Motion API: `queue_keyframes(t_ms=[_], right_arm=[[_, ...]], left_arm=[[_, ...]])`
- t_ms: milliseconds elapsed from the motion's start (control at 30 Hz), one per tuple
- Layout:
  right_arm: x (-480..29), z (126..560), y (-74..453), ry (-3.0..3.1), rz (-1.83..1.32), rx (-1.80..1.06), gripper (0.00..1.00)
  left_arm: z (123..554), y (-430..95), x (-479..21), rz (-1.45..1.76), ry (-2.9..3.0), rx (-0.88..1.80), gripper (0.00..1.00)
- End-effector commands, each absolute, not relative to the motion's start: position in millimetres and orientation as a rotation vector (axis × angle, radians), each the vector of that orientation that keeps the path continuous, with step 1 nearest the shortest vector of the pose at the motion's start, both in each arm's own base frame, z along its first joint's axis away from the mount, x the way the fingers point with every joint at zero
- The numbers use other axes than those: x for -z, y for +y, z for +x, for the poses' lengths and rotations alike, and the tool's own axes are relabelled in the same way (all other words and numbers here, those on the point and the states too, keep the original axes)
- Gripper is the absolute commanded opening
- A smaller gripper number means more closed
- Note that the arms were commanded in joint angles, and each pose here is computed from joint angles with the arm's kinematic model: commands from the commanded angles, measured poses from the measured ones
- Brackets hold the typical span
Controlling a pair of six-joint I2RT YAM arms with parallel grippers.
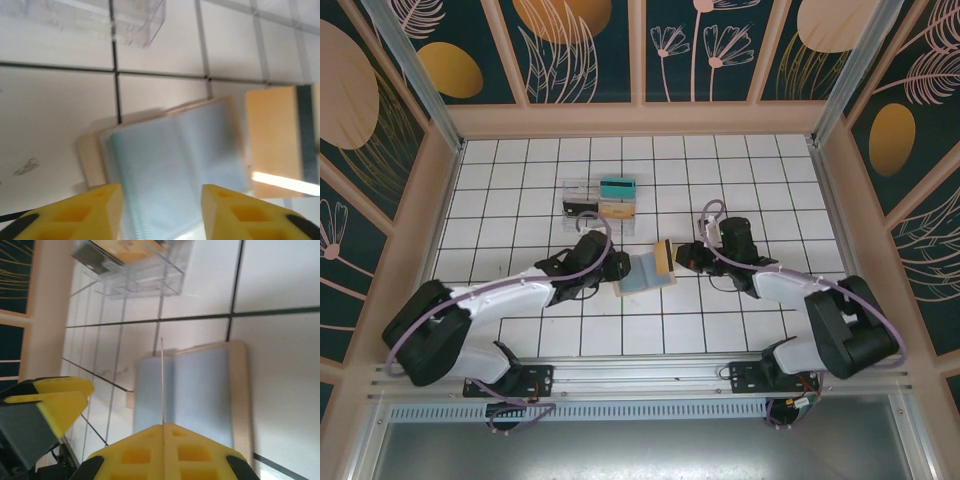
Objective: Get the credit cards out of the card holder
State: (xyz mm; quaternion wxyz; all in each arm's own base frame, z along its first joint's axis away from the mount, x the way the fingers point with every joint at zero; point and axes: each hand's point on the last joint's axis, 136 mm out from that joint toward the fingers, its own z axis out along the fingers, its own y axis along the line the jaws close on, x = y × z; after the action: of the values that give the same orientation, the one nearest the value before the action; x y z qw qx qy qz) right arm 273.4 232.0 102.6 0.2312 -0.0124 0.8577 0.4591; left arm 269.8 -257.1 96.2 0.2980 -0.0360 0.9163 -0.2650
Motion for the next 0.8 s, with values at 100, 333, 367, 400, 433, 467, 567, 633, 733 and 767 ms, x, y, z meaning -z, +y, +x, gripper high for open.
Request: queue_keyframes(t_ms=[100, 333, 367, 400, 433, 467, 567, 633, 733, 767], right_arm=[[-150, 271, 228, 2.141, -0.126, -1.286, 0.00], [-192, 263, 228, 1.947, -0.178, -1.355, 0.00], [-194, 265, 228, 1.938, -0.177, -1.340, 0.00], [-196, 266, 227, 1.929, -0.188, -1.324, 0.00], [-198, 268, 227, 1.929, -0.198, -1.303, 0.00], [-200, 272, 227, 1.930, -0.203, -1.282, 0.00], [-204, 278, 235, 1.941, -0.272, -1.219, 0.00], [-203, 285, 244, 1.960, -0.341, -1.127, 0.00], [-203, 295, 263, 1.959, -0.475, -0.956, 0.00], [-203, 296, 269, 1.955, -0.512, -0.914, 0.00]], left_arm=[[278, -267, -145, -0.170, 2.238, 0.945, 0.54], [278, -280, -172, -0.149, 2.120, 1.130, 0.53], [279, -277, -173, -0.146, 2.118, 1.110, 0.54], [280, -274, -175, -0.145, 2.116, 1.081, 0.56], [281, -269, -177, -0.150, 2.114, 1.047, 0.58], [282, -265, -177, -0.156, 2.114, 1.013, 0.60], [284, -245, -182, -0.192, 2.097, 0.910, 0.83], [283, -228, -183, -0.219, 2.091, 0.825, 0.97], [278, -209, -187, -0.220, 2.068, 0.751, 0.99], [276, -204, -188, -0.223, 2.060, 0.736, 0.99]])
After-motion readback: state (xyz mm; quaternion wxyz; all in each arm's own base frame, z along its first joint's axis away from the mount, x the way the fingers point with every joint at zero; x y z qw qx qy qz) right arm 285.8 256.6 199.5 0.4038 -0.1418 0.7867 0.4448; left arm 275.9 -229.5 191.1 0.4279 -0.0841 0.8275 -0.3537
